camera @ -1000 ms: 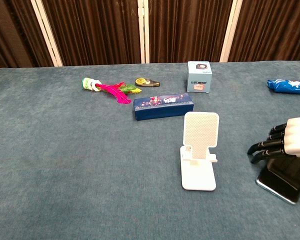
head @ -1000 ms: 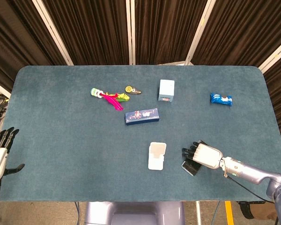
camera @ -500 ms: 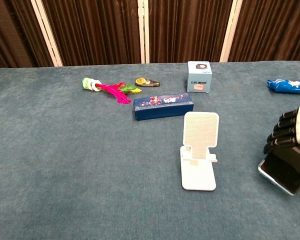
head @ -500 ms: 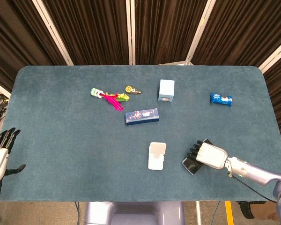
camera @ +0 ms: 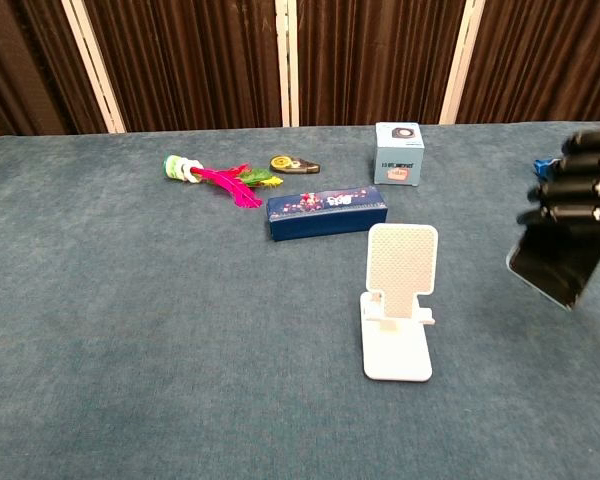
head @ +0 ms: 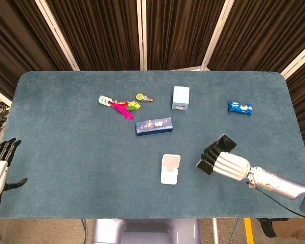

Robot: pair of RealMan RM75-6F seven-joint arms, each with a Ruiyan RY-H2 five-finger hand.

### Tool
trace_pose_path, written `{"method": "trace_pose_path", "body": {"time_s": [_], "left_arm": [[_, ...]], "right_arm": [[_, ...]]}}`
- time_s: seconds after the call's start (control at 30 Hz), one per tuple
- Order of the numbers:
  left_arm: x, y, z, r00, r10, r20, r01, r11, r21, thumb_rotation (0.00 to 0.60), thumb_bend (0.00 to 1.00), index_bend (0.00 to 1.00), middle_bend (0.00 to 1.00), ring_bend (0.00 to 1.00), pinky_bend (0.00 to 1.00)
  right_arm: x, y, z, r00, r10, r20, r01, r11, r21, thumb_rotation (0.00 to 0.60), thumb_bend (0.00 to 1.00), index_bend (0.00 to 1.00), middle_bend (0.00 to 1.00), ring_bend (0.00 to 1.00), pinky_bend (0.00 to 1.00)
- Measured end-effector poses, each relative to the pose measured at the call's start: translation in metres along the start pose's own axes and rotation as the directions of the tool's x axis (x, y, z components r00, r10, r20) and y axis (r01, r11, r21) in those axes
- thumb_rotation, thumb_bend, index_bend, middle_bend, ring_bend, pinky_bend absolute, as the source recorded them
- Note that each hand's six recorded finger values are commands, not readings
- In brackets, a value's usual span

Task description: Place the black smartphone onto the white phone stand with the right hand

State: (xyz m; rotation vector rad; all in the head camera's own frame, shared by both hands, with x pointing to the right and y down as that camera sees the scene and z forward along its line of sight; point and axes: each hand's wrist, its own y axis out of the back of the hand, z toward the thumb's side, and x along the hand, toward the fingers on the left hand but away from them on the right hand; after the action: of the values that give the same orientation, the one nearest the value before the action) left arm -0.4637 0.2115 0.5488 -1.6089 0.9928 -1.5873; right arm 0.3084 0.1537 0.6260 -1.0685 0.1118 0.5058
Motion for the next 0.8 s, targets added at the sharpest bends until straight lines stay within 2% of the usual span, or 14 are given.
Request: {"method": "trace_pose_path", "body": {"time_s": [0.13,0.3,0.53,0.8], "left_arm": [[0.001,0.0,-0.002,1.0,-0.004,-0.005,0.004,1.0,-0.006,0.6,0.0,0.0,0.0,0.0,0.0],[0.003,0.001,-0.005,1.0,-0.005,-0.013,0.005,1.0,-0.011,0.6,0.0,0.0,0.0,0.0,0.0],[0.005,0.001,-0.008,1.0,-0.012,-0.025,0.012,1.0,-0.018,0.6,0.0,0.0,0.0,0.0,0.0],[0.01,-0.003,-0.011,0.999,-0.03,-0.036,0.029,0.999,-0.017,0.6,0.0,0.0,0.0,0.0,0.0]], "right_arm": [[-0.015,0.028,-0.003,0.997,-0.078,0.0,0.078,0.989,0.125,0.6,0.4,0.58,0.57,0.46,0.44],[-0.04,0.058,0.0,0.992,-0.118,-0.039,0.124,0.96,0.252,0.6,0.4,0.57,0.57,0.45,0.42],[-0.075,0.075,0.015,0.991,-0.058,-0.117,0.103,0.896,0.431,0.6,0.4,0.57,0.56,0.42,0.32],[-0.102,0.085,0.027,0.98,-0.005,-0.199,0.11,0.845,0.523,0.6,0.41,0.58,0.57,0.4,0.27]]}}
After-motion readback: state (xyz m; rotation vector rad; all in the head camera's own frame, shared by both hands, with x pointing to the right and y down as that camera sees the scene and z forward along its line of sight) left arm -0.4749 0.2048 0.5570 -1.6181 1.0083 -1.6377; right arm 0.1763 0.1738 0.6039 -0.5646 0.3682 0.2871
